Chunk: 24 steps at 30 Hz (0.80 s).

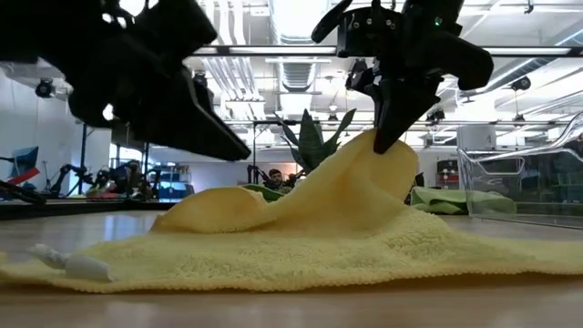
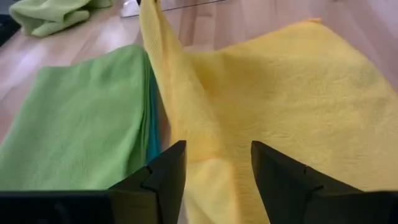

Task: Fold microfiber towels
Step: Fold the yellow towel on the table

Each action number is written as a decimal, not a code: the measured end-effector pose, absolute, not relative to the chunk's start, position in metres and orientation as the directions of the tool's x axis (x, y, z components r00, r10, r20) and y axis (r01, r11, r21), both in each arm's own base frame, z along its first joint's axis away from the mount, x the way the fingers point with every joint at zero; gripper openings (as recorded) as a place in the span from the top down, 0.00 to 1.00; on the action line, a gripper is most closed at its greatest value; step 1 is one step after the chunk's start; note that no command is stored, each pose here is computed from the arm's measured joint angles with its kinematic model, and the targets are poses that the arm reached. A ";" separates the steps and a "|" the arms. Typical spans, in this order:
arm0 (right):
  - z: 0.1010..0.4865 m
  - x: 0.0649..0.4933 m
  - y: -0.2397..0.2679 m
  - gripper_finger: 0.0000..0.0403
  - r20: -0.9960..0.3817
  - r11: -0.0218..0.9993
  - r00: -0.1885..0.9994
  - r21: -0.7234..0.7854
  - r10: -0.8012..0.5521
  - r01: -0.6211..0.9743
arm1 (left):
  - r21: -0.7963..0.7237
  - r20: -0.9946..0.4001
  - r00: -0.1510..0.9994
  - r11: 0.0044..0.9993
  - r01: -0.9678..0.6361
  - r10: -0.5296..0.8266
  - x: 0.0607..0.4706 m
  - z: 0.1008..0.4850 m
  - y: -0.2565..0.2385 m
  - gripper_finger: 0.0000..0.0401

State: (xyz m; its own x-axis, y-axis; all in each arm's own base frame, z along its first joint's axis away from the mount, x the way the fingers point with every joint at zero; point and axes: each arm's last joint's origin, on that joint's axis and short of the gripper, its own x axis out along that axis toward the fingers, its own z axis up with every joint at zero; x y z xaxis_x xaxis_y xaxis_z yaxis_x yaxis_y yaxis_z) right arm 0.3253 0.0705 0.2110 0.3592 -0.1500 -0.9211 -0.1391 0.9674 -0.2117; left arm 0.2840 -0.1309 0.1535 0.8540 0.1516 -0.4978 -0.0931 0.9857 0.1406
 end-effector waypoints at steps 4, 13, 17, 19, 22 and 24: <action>0.211 0.325 0.071 0.98 -0.922 0.968 0.359 -0.209 -0.147 -0.138 | 0.187 -0.566 0.800 0.976 -0.111 0.199 0.295 0.151 -0.144 0.59; 0.211 0.325 0.072 0.98 -0.924 0.969 0.356 -0.204 -0.143 -0.139 | 0.385 -0.621 0.690 0.912 -0.146 0.372 0.318 0.134 -0.154 0.59; 0.211 0.324 0.072 0.98 -0.928 0.972 0.351 -0.185 -0.125 -0.145 | 0.381 -0.621 0.691 0.913 -0.145 0.369 0.321 0.136 -0.155 0.59; 0.211 0.324 0.073 0.98 -0.929 0.972 0.350 -0.182 -0.121 -0.146 | 0.369 -0.624 0.688 0.916 -0.158 0.370 0.320 0.135 -0.155 0.60; 0.211 0.324 0.073 0.98 -0.929 0.972 0.349 -0.182 -0.121 -0.147 | 0.353 -0.641 0.667 0.918 -0.182 0.379 0.319 0.132 -0.150 0.66; 0.210 0.324 0.073 0.98 -0.931 0.972 0.345 -0.182 -0.122 -0.149 | 0.354 -0.652 0.651 0.916 -0.190 0.388 0.318 0.131 -0.148 0.74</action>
State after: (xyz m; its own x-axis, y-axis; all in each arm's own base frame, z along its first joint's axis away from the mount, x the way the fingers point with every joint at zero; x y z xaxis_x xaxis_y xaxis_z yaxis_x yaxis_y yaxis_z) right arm 0.3237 0.0729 0.2105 0.3447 -0.1217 -0.9308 -0.1486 0.9720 -0.1822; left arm 0.3183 -0.1476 0.1310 0.6514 0.3875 -0.6523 -0.1902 0.9157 0.3541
